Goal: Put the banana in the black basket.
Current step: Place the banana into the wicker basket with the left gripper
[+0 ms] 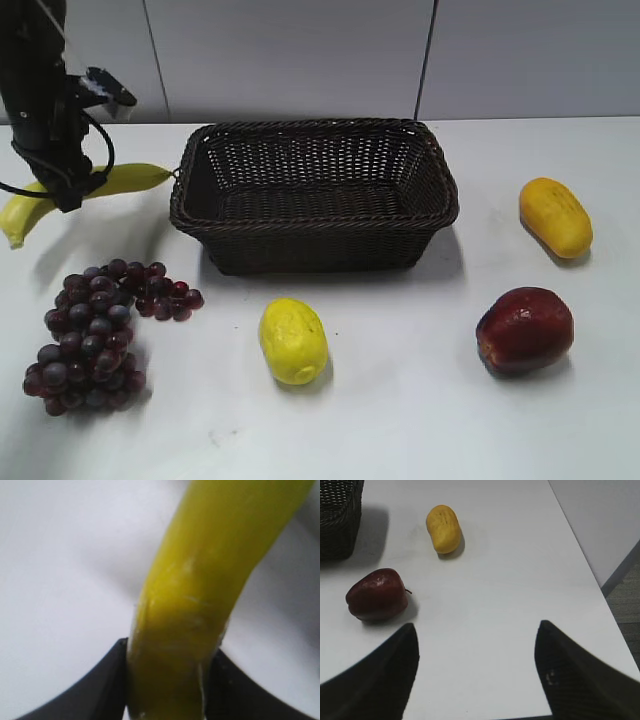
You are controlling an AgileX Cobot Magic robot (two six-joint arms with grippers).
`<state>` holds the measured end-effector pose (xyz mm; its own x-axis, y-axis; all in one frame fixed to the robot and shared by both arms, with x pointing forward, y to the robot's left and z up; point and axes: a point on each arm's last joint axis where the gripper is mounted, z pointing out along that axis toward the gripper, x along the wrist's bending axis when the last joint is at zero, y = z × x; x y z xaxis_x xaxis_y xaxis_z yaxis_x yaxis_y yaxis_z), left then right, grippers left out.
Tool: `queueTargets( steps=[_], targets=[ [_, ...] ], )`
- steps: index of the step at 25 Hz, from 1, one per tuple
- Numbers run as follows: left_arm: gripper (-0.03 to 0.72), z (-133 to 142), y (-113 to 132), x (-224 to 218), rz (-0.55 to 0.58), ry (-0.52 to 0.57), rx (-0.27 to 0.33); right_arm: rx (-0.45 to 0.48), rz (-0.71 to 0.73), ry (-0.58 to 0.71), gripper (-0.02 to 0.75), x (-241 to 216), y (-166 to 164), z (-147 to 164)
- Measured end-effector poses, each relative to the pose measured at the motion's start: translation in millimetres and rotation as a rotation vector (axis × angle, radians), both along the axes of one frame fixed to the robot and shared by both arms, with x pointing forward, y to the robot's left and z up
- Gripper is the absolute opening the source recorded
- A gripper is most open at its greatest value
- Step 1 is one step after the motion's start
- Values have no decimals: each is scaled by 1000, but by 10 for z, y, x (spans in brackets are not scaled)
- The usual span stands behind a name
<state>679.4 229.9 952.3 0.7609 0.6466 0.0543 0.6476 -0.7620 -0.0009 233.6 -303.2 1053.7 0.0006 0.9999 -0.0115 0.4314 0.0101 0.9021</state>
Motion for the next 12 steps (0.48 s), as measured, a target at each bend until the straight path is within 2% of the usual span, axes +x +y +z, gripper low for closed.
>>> queueTargets(
  steps=[4, 12],
  targets=[
    [312, 235, 27, 55, 4, -70, -1, 0, 0, 0, 552, 0, 0, 0],
    [312, 998, -38, 251, -1, -328, -47, 0, 0, 0, 552, 0, 0, 0]
  ],
)
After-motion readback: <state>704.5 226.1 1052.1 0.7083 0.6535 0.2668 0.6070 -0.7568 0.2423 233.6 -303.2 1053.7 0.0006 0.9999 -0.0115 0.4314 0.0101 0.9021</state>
